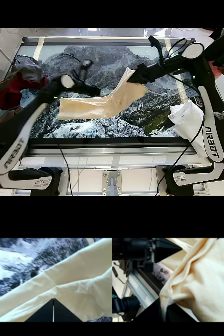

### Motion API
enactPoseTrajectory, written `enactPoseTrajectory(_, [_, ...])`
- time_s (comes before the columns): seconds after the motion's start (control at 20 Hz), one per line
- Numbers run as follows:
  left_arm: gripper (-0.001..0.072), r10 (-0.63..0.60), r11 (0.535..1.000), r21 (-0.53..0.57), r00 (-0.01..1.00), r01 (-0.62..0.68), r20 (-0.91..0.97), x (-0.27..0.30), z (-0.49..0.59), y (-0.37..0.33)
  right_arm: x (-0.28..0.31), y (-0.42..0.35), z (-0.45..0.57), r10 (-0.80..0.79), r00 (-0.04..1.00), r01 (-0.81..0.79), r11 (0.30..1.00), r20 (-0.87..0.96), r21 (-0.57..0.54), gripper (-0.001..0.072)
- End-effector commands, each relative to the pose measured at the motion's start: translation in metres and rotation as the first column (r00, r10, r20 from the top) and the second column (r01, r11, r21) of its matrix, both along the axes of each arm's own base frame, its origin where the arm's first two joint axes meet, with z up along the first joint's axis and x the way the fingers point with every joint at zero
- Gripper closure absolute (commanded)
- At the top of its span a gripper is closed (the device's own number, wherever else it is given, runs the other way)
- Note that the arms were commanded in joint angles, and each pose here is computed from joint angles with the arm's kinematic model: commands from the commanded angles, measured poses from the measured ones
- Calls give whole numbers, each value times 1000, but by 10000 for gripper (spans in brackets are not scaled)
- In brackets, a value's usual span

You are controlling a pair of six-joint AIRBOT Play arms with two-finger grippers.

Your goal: Fold the shirts.

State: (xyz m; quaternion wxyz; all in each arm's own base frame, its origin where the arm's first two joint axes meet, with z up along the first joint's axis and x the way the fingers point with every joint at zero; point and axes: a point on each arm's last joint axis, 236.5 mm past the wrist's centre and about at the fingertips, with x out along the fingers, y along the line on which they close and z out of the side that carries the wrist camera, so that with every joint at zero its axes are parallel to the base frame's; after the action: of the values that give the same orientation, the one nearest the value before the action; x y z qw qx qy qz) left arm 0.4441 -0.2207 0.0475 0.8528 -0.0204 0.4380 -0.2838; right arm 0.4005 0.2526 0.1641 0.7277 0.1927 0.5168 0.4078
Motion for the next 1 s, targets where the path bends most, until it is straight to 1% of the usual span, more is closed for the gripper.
enactPoseTrajectory(0.0, [696, 176, 984, -44, 974, -171, 142, 6, 88, 93, 15, 58, -5, -53, 996, 53, 999, 71, 4, 700])
enactPoseTrajectory(0.1, [696, 252, 968, -54, 948, -246, 193, -5, 123, 136, 6, 111, -25, -27, 998, 26, 999, 60, 25, 700])
enactPoseTrajectory(0.2, [696, 308, 951, -55, 926, -303, 218, -20, 145, 168, -3, 170, -41, -21, 997, 16, 997, 70, 76, 700])
enactPoseTrajectory(0.35, [696, 376, 926, -53, 896, -375, 234, -36, 161, 203, -7, 241, -42, -106, 983, 77, 979, 148, 191, 698])
enactPoseTrajectory(0.4, [696, 396, 917, -53, 887, -396, 238, -39, 164, 213, -6, 254, -33, -149, 971, 104, 967, 187, 231, 619])
enactPoseTrajectory(0.45, [696, 414, 909, -52, 879, -414, 237, -40, 164, 221, -9, 264, -24, -171, 963, 114, 958, 207, 262, 318])
enactPoseTrajectory(0.5, [696, 426, 903, -50, 874, -427, 233, -41, 163, 228, -15, 270, -19, -164, 963, 102, 957, 214, 272, 89])
enactPoseTrajectory(0.55, [696, 435, 899, -49, 871, -436, 227, -41, 162, 232, -21, 273, -16, -141, 966, 81, 960, 214, 269, 75])
enactPoseTrajectory(0.6, [696, 441, 896, -47, 870, -442, 221, -42, 160, 235, -24, 272, -16, -118, 969, 60, 965, 216, 254, 87])
enactPoseTrajectory(0.7, [696, 439, 897, -43, 874, -440, 210, -43, 157, 235, -20, 256, -26, -60, 971, 19, 984, 230, 177, 87])
enactPoseTrajectory(0.75, [696, 439, 897, -43, 874, -440, 209, -43, 156, 235, -15, 241, -35, -24, 974, -3, 993, 226, 118, 87])
enactPoseTrajectory(0.85, [696, 439, 897, -42, 875, -440, 206, -44, 155, 234, 3, 190, -62, 41, 976, -30, 998, 216, -56, 92])
enactPoseTrajectory(0.95, [696, 439, 897, -42, 875, -440, 204, -44, 154, 234, 32, 110, -100, 57, 981, -1, 957, 185, -291, 93])
